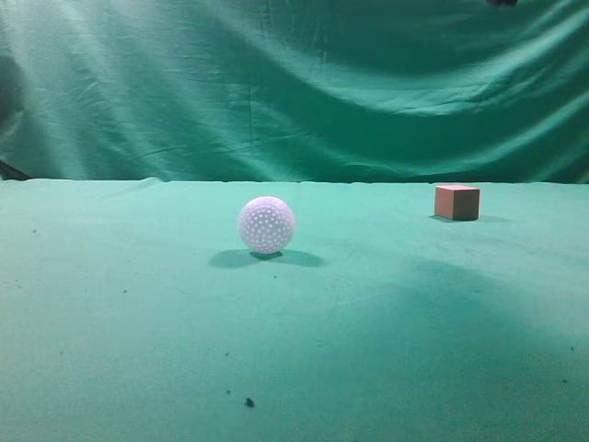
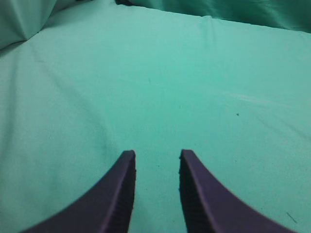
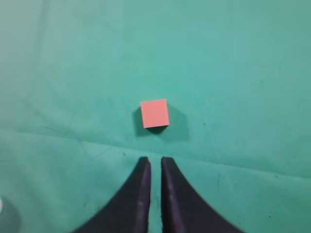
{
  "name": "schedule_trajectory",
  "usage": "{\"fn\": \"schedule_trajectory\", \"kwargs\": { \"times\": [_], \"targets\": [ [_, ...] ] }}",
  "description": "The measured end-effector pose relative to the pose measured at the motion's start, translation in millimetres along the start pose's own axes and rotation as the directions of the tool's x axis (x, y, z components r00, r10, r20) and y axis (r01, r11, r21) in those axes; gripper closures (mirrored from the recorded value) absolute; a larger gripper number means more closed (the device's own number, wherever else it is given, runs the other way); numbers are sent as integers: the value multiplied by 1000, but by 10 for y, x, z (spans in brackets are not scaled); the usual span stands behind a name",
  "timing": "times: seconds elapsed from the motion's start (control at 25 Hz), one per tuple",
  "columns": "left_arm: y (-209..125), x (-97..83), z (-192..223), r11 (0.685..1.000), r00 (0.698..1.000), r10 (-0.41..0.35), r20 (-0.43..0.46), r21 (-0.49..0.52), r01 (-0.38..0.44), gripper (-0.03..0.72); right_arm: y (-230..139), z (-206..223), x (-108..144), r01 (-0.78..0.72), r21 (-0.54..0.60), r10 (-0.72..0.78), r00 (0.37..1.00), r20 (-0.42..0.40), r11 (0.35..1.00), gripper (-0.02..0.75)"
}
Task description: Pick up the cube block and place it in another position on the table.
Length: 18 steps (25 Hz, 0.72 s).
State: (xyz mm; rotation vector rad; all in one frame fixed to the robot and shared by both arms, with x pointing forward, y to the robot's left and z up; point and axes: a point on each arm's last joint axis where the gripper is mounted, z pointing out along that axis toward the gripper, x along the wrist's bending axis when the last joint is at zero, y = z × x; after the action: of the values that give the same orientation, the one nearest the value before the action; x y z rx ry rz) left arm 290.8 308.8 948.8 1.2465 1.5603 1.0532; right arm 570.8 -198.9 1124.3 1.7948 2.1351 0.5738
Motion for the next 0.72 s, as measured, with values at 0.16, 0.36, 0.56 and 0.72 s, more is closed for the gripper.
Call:
{"fn": "schedule_trajectory", "kwargs": {
  "times": [0.16, 0.36, 0.56, 0.72],
  "targets": [
    [0, 0, 0, 1000, 1000, 0, 0, 0, 0, 426, -419, -461, -53, -30, -56, 29, 999, -20, 998, 738],
    [0, 0, 0, 1000, 1000, 0, 0, 0, 0, 426, -1025, -701, -132, -41, -96, 39, 999, -28, 994, 738],
    [0, 0, 0, 1000, 1000, 0, 0, 0, 0, 426, -1498, -849, -190, -43, -54, 41, 999, -24, 998, 738],
    [0, 0, 0, 1000, 1000, 0, 0, 0, 0, 426, -1680, -960, -235, -33, 21, 33, 999, 9, 999, 738]
  ]
}}
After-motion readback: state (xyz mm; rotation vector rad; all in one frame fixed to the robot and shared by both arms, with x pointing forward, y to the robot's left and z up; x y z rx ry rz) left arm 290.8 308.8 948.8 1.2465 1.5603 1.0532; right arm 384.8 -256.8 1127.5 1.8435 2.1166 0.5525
